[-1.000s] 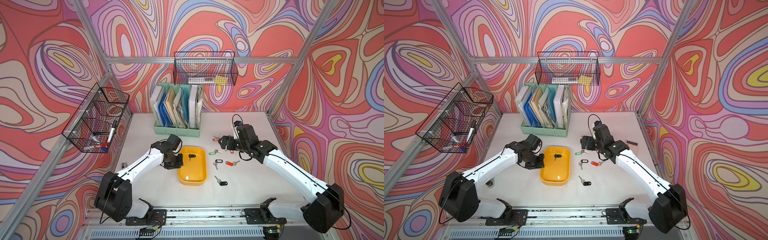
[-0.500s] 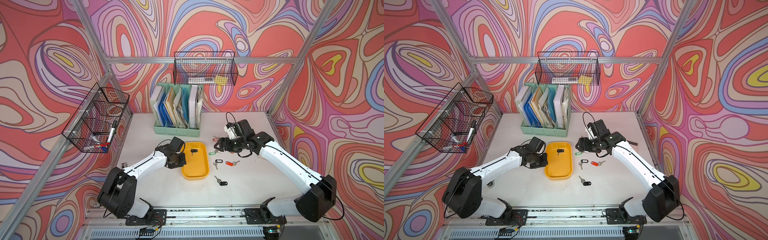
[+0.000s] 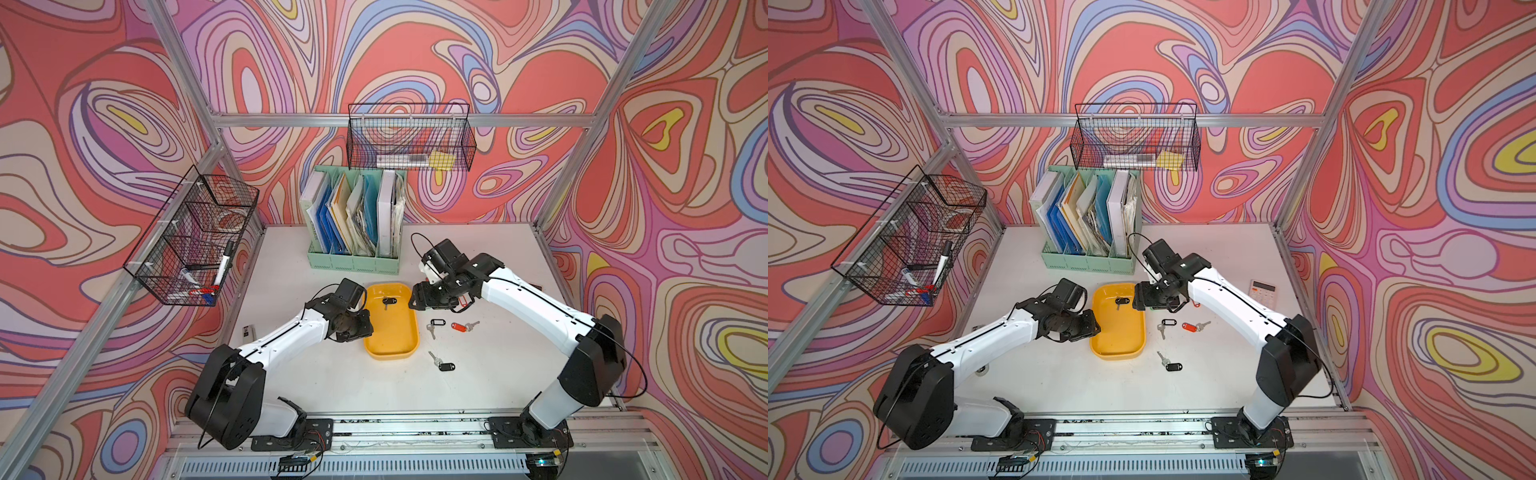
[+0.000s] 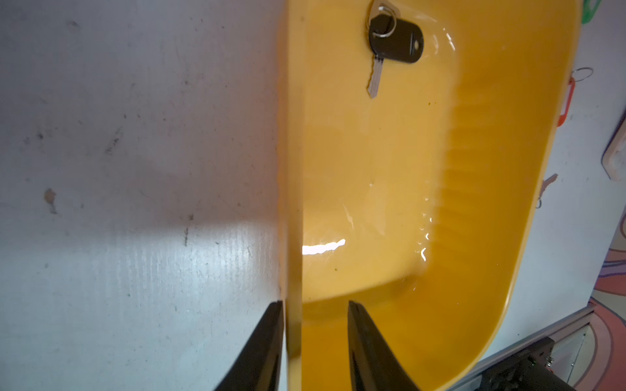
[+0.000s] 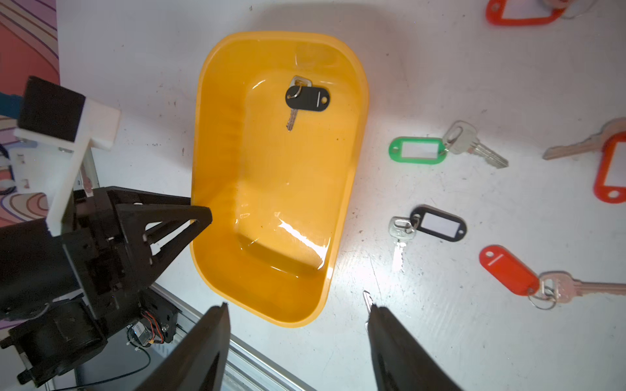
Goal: Take the keys out of the storage box
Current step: Adjust the storage box at the center of the board.
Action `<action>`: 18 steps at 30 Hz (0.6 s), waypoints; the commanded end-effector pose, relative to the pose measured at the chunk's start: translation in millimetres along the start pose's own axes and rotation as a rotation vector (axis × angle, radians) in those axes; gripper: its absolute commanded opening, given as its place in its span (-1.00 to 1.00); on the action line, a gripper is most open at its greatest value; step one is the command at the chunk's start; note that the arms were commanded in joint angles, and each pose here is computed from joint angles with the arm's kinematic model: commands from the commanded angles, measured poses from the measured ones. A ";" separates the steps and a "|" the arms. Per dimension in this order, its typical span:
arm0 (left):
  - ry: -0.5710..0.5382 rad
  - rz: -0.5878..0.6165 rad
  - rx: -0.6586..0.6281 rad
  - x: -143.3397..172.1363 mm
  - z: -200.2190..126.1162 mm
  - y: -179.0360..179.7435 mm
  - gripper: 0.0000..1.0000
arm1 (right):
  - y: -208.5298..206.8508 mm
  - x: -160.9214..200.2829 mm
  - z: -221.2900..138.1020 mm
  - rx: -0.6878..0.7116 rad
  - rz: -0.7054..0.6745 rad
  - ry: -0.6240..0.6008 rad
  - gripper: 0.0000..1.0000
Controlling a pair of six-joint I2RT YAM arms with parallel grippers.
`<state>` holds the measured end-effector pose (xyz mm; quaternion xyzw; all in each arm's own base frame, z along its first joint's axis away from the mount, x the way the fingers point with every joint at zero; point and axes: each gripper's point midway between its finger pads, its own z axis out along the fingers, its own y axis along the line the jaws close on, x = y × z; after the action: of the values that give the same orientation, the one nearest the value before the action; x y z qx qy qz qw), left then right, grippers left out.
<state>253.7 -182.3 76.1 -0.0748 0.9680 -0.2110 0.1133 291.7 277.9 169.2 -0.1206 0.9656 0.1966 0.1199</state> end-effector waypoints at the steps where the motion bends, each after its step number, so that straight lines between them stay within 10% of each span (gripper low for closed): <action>1: 0.053 -0.021 0.064 17.4 -5.9 -7.0 -0.26 | 2.6 2.4 13.7 0.075 -0.036 0.033 0.28; 18: 0.068 -0.057 0.142 27.8 -0.4 -15.6 -0.11 | 31.1 -48.0 114.5 0.194 -0.113 -0.068 -0.04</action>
<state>227.9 -206.7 80.5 -0.0763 0.9500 -0.2956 0.0663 329.3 351.5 89.6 -0.1715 0.9710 0.0978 0.1346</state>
